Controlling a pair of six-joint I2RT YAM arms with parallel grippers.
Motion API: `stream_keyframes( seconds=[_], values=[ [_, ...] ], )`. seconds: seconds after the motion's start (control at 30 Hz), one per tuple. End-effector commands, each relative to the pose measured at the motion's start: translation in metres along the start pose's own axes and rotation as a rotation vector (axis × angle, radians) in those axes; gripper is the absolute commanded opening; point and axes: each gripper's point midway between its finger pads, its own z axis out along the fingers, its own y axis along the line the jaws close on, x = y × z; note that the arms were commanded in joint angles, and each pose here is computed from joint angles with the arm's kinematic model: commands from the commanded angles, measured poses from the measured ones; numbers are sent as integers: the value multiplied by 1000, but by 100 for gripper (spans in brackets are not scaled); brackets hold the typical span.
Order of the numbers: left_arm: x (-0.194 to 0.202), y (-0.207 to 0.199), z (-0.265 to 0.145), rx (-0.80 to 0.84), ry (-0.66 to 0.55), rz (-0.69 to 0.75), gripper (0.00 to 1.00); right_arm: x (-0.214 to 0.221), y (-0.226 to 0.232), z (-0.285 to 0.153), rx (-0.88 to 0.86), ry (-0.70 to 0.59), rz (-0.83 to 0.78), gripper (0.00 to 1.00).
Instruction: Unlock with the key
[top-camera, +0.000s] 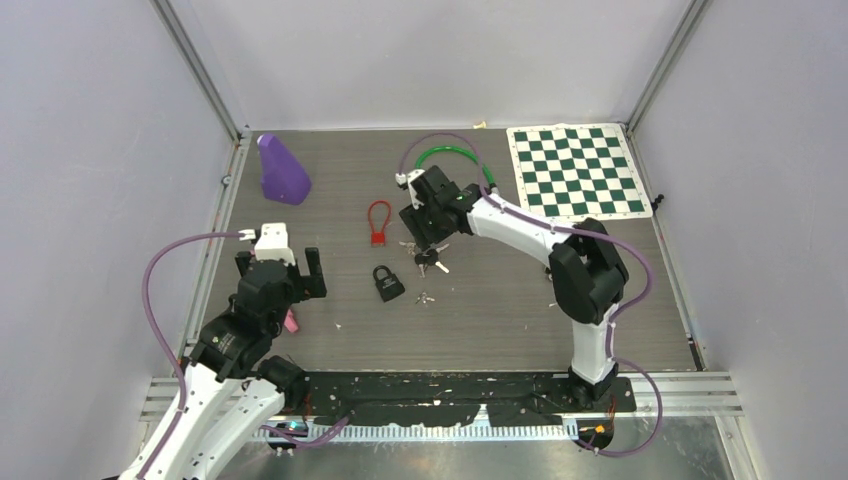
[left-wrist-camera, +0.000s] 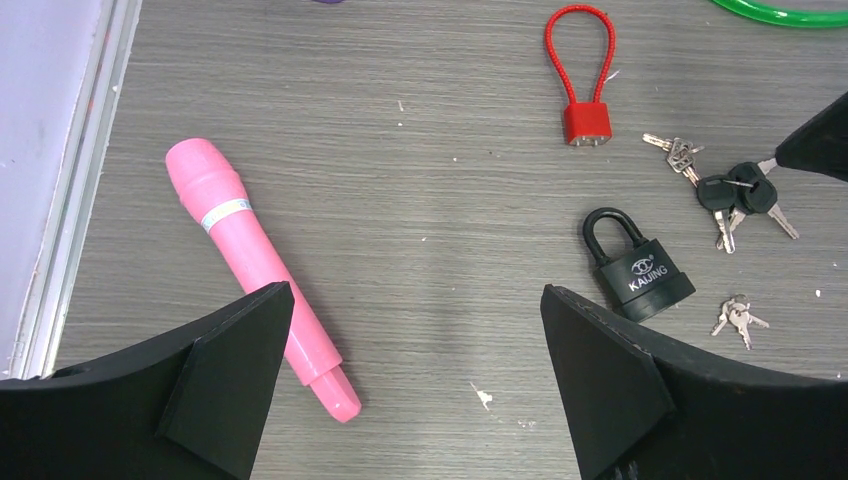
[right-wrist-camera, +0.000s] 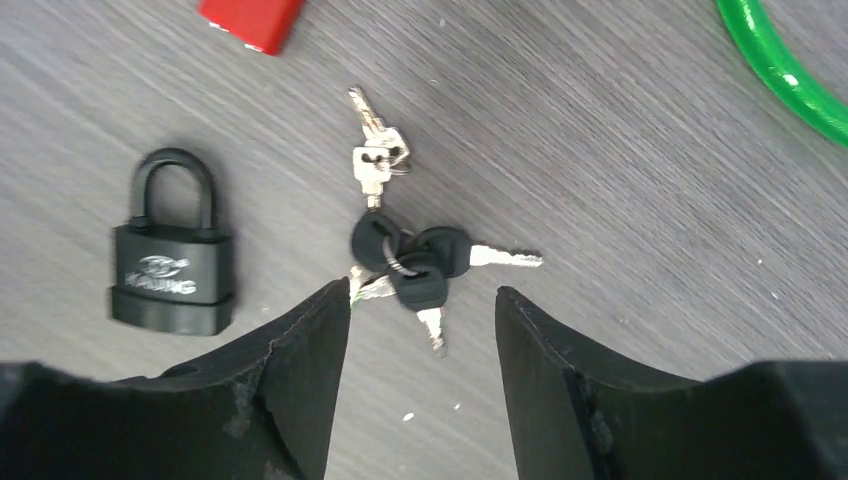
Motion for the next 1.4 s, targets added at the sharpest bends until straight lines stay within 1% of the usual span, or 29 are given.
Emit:
stream_keyframes(
  seconds=[0.0,0.13,0.23,0.3,0.37,0.4,0.43,0.47,0.5,0.53,0.57,0.6,0.63,0.67,0.7,0.73,0.77,0.8,0.83,0.87,0.9,0.93,0.97,1.13,1.23,1.37],
  values=[
    [-7,-3,2,8,-19,-10,100,17,5,31,-99,75,-125,61],
    [-5,-4,3,10,-12,-5,100,30,7,50,-127,123,-143,58],
    [-5,-5,4,14,-9,-3,100,39,14,58,-177,141,-146,56],
    [-5,-6,5,17,-7,-1,100,47,18,60,-196,156,-143,53],
    [-5,-7,5,20,-4,2,100,53,18,59,-199,167,-133,44],
    [-4,-7,5,22,-3,2,100,56,18,56,-197,170,-125,36],
    [-4,-8,5,23,-3,2,100,56,18,54,-197,163,-121,32],
    [-4,-8,5,26,-3,3,100,58,17,49,-192,161,-112,25],
    [-4,-9,5,29,-2,3,100,57,17,46,-190,153,-109,22],
    [-4,-10,5,35,-1,4,100,58,16,40,-185,145,-99,16],
    [-4,-11,5,40,-1,4,100,50,16,31,-182,112,-96,14],
    [-4,-12,5,45,-1,4,100,55,15,28,-175,117,-83,9],
    [-4,-13,5,52,1,3,99,48,15,18,-175,82,-81,7],
    [-3,-16,5,68,3,2,100,52,14,15,-168,85,-64,6],
    [-4,-18,4,84,3,0,100,44,14,5,-170,48,-54,6],
    [-4,-21,4,95,3,-4,100,48,15,2,-170,49,-39,5],
    [-4,-22,4,104,4,-6,100,40,16,-8,-173,14,-34,5],
    [-5,-23,3,109,2,-10,100,45,15,-10,-166,17,-23,5],
    [-4,-24,3,114,8,-12,100,39,15,-20,-166,-14,-17,5],
    [-5,-27,2,129,11,-19,100,44,14,-21,-163,-9,-3,6],
    [-5,-31,1,147,14,-31,100,38,16,-30,-170,-41,-1,5],
    [-4,-36,1,172,23,-44,99,45,17,-32,-178,-37,11,6],
    [-3,-41,0,198,31,-61,100,39,18,-39,-185,-71,17,6],
    [4,-73,-4,339,91,-172,100,48,24,-52,-225,-111,68,6],
    [11,-91,-3,406,131,-247,99,71,21,-46,-206,-55,95,5],
    [19,-102,-1,448,172,-268,100,113,19,-33,-189,52,101,7]
  ],
)
